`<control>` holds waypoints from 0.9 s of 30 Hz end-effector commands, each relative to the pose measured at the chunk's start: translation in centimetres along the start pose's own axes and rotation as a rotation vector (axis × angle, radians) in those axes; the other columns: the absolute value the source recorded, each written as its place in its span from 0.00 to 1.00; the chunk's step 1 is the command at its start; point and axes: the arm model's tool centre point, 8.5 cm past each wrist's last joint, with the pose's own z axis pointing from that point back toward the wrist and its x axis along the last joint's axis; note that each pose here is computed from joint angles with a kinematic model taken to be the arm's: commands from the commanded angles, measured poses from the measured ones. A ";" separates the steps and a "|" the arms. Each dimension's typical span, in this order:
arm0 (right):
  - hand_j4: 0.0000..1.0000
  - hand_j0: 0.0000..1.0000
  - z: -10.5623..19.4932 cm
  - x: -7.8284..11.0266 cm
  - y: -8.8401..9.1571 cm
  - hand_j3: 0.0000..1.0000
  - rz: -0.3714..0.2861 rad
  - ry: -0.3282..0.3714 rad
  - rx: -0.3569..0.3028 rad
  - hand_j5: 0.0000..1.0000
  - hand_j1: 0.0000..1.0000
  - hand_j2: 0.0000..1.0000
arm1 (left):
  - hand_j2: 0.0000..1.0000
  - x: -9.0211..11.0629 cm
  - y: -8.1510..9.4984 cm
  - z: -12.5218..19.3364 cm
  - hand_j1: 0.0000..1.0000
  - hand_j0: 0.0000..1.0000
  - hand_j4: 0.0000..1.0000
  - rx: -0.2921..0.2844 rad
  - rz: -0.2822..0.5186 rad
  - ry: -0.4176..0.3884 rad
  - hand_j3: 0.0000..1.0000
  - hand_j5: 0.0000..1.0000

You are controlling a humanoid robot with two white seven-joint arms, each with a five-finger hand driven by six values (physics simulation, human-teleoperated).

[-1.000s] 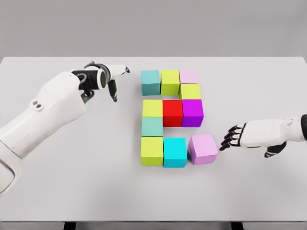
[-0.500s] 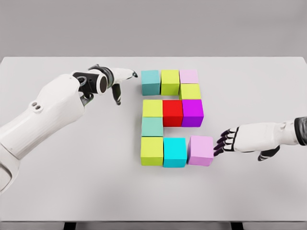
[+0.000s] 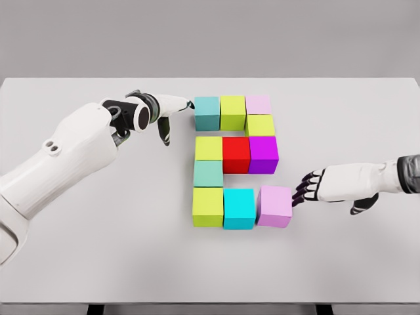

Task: Assemble the squares on the desktop into the number 2

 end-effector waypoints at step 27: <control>1.00 1.00 5.1 -3.3 -1.3 1.00 -0.063 0.132 -0.091 1.00 1.00 1.00 | 1.00 -17.4 -1.0 16.4 1.00 1.00 1.00 0.361 0.193 -0.767 1.00 1.00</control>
